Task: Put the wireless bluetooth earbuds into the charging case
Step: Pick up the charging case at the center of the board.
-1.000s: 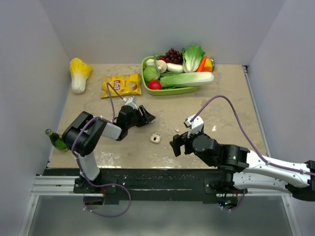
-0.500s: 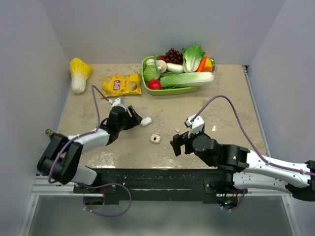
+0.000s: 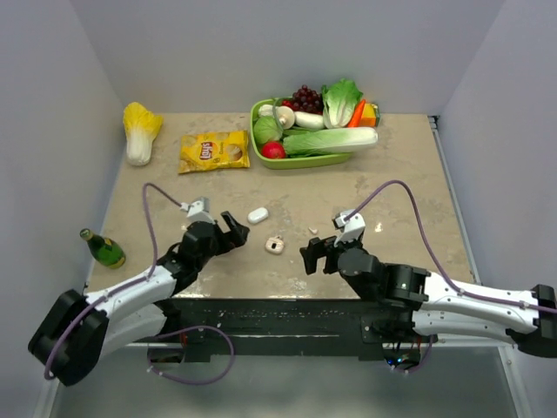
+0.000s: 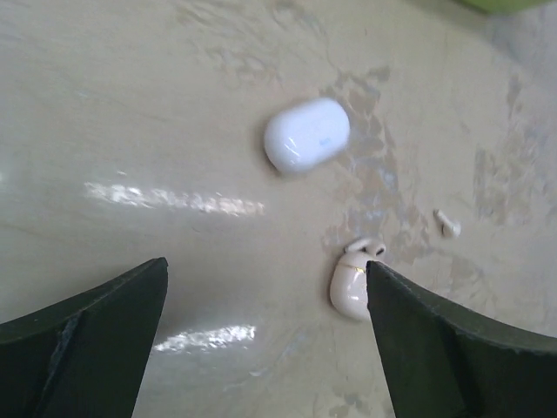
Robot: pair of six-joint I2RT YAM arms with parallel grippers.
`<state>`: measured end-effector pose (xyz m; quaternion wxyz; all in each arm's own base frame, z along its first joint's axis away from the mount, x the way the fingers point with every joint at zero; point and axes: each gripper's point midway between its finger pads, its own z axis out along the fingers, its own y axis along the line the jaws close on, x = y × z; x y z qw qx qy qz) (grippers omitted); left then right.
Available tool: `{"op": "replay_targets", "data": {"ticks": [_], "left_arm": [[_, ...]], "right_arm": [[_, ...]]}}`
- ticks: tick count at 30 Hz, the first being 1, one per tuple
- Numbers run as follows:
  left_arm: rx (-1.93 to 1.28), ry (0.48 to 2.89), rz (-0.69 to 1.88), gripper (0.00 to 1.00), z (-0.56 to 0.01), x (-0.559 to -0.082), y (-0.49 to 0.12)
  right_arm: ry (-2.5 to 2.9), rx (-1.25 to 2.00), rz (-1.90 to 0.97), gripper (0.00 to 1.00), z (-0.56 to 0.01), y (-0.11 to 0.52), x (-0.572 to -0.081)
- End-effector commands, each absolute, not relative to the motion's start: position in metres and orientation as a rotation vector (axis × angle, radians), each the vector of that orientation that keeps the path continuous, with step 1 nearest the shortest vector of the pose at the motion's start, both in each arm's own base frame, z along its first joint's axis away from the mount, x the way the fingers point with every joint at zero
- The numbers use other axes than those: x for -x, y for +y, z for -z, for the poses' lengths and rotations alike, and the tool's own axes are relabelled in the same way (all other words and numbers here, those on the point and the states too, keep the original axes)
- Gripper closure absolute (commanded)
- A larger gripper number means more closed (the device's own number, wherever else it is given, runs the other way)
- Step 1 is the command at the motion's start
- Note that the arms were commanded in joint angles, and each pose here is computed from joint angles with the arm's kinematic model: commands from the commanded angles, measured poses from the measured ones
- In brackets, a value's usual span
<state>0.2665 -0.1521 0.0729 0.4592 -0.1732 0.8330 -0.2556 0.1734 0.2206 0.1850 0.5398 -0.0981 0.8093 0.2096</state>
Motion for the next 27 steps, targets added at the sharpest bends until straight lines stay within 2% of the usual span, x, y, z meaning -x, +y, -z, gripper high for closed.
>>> {"op": "replay_targets", "data": {"ticks": [1,4,8,11,15,25,27], "left_arm": [[0.303,2.12,0.527,0.0,-0.084,-0.263,-0.19],[0.414,2.199,0.41,0.0,-0.068,-0.26,-0.184],[0.423,2.251,0.387,0.0,-0.054,-0.257,-0.187],[0.246,2.286,0.451,0.0,-0.057,-0.253,-0.207],[0.021,2.306,0.376,0.0,-0.062,-0.248,-0.223],[-0.251,2.29,0.399,0.0,-0.075,-0.251,-0.271],[-0.297,2.322,0.354,0.03,-0.067,-0.253,-0.273]], "right_arm": [[1.942,0.137,-0.426,0.02,-0.18,0.225,-0.186],[1.943,0.099,-0.41,0.02,-0.174,0.222,-0.188],[1.905,0.063,-0.475,0.04,-0.177,0.219,-0.187],[1.896,0.084,-0.515,0.05,-0.18,0.221,-0.184],[1.962,0.151,-0.447,0.04,-0.175,0.221,-0.18],[1.957,0.17,-0.558,0.04,-0.198,0.225,-0.17],[1.957,0.169,-0.557,0.04,-0.2,0.222,-0.169]]}}
